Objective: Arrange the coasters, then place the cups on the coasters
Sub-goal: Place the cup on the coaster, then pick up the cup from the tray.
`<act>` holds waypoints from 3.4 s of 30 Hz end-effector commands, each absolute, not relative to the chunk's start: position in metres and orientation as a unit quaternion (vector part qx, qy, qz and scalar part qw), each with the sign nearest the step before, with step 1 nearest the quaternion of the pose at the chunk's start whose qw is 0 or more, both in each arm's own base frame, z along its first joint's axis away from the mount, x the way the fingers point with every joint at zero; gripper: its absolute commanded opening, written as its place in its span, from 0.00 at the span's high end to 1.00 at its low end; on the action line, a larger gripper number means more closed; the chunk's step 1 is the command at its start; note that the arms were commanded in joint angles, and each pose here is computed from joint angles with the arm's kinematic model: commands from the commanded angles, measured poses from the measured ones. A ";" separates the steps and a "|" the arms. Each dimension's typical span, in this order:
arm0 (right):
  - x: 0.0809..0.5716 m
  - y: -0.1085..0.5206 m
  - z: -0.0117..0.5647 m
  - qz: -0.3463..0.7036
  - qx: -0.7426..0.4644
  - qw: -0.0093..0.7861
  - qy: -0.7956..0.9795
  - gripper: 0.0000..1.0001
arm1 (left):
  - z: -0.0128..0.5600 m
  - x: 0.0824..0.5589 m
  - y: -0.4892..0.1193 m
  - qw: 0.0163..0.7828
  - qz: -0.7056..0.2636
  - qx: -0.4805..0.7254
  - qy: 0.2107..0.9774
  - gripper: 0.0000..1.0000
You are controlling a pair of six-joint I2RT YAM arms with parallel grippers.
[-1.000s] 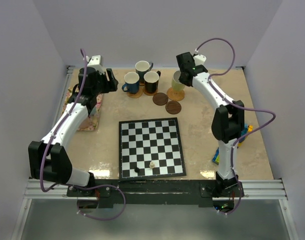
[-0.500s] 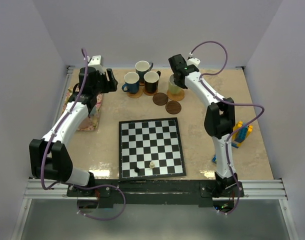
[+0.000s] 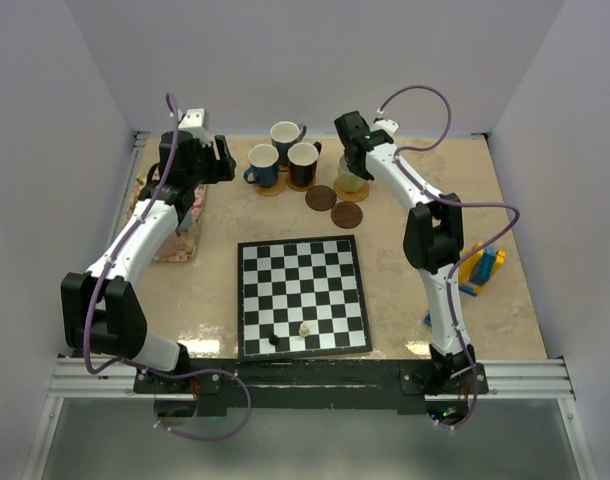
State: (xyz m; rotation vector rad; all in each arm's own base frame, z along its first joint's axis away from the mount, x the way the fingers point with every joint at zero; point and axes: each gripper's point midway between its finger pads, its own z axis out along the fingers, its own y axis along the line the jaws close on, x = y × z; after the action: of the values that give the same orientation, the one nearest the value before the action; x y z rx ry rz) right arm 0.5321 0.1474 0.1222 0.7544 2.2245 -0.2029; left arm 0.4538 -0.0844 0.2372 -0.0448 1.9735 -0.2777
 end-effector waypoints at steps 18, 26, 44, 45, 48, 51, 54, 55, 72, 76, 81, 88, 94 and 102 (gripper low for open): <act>0.547 0.143 0.161 -0.065 0.335 0.432 0.835 1.00 | 0.258 0.467 -0.076 0.568 -0.107 -0.018 0.816 0.29; 0.546 0.140 0.156 -0.073 0.336 0.429 0.835 1.00 | 0.258 0.467 -0.075 0.569 -0.106 -0.018 0.816 0.29; 0.543 0.142 0.137 -0.071 0.331 0.413 0.845 0.96 | 0.260 0.464 -0.071 0.571 -0.104 -0.020 0.814 0.29; 0.543 0.142 0.136 -0.070 0.330 0.411 0.847 0.94 | 0.260 0.465 -0.071 0.572 -0.104 -0.020 0.814 0.29; 0.544 0.142 0.136 -0.068 0.330 0.410 0.848 0.89 | 0.260 0.464 -0.071 0.572 -0.103 -0.021 0.814 0.29; 0.544 0.142 0.137 -0.067 0.329 0.411 0.847 0.80 | 0.260 0.464 -0.070 0.572 -0.103 -0.021 0.814 0.29; 0.544 0.143 0.136 -0.064 0.326 0.410 0.849 0.75 | 0.260 0.464 -0.070 0.572 -0.104 -0.021 0.813 0.28; 0.545 0.143 0.136 -0.064 0.326 0.410 0.849 0.74 | 0.260 0.464 -0.070 0.572 -0.104 -0.020 0.813 0.28; 0.536 0.138 0.219 0.005 0.333 0.491 0.805 0.37 | 0.260 0.464 -0.075 0.571 -0.118 -0.021 0.812 0.28; 0.534 0.134 0.274 0.060 0.320 0.556 0.764 0.33 | 0.261 0.464 -0.075 0.571 -0.118 -0.021 0.812 0.28; 0.553 0.130 0.285 0.079 0.287 0.555 0.776 0.32 | 0.262 0.464 -0.077 0.572 -0.123 -0.020 0.811 0.28; 0.581 0.130 0.268 0.078 0.244 0.528 0.810 0.33 | 0.260 0.465 -0.077 0.570 -0.123 -0.021 0.812 0.28; 0.584 0.146 0.287 0.125 0.201 0.557 0.796 0.34 | 0.256 0.465 -0.078 0.561 -0.127 -0.026 0.817 0.28; 0.589 0.139 0.276 0.090 0.186 0.553 0.807 0.34 | 0.237 0.457 -0.053 0.531 -0.112 -0.064 0.837 0.29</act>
State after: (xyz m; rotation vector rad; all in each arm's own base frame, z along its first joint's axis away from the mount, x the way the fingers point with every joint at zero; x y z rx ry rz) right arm 0.5855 0.1424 0.2316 0.4920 1.9984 0.2113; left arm 0.4555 -0.0724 0.2287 -0.0810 2.0074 -0.2842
